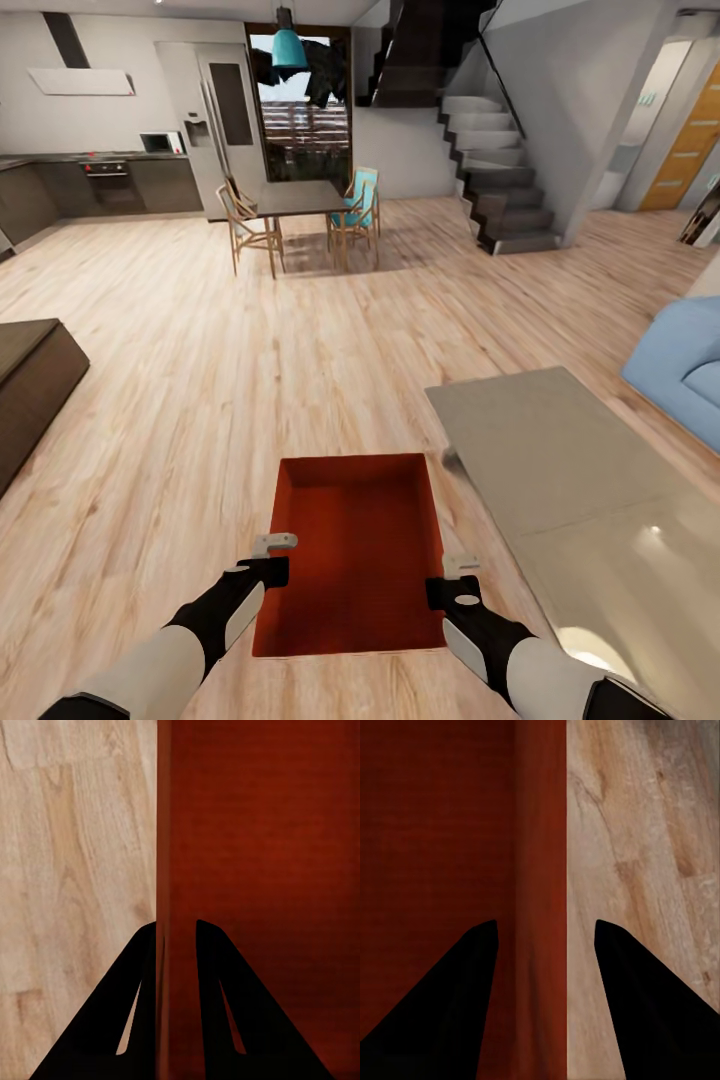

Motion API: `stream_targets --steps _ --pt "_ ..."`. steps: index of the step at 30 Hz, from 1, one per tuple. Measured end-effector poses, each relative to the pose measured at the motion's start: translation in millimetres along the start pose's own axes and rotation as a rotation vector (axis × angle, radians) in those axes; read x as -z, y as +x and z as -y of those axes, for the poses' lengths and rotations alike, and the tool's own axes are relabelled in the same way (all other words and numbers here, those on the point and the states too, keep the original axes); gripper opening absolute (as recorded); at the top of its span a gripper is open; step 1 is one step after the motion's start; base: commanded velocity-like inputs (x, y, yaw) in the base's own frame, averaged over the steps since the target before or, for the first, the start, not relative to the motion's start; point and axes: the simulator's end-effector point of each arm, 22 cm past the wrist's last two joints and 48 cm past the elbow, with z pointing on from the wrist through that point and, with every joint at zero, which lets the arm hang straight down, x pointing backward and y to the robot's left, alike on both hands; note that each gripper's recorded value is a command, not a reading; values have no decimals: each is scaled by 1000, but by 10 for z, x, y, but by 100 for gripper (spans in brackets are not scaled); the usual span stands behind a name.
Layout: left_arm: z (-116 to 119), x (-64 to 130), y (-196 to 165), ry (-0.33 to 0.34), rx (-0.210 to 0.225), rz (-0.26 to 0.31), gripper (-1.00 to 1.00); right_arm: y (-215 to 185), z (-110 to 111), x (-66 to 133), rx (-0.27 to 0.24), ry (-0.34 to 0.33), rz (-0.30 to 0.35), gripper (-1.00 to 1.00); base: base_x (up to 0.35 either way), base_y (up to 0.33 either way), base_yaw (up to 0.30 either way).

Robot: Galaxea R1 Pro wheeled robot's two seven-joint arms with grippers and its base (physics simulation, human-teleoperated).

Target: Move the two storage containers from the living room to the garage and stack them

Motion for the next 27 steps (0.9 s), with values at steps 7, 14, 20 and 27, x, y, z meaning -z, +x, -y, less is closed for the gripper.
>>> stream_targets --steps 7,14,20,27 --pt "-1 0 2 0 0 0 -100 3 -1 0 0 0 -1 -100 324 0 175" --pt "-1 0 3 0 0 -1 -100 4 -2 0 0 -1 -1 -100 324 0 262" --pt "1 0 3 0 0 0 -100 5 0 -1 0 -1 -1 -100 324 0 124" --pt "3 0 3 0 -1 -1 -100 6 1 -1 0 -1 -1 -100 324 0 6"
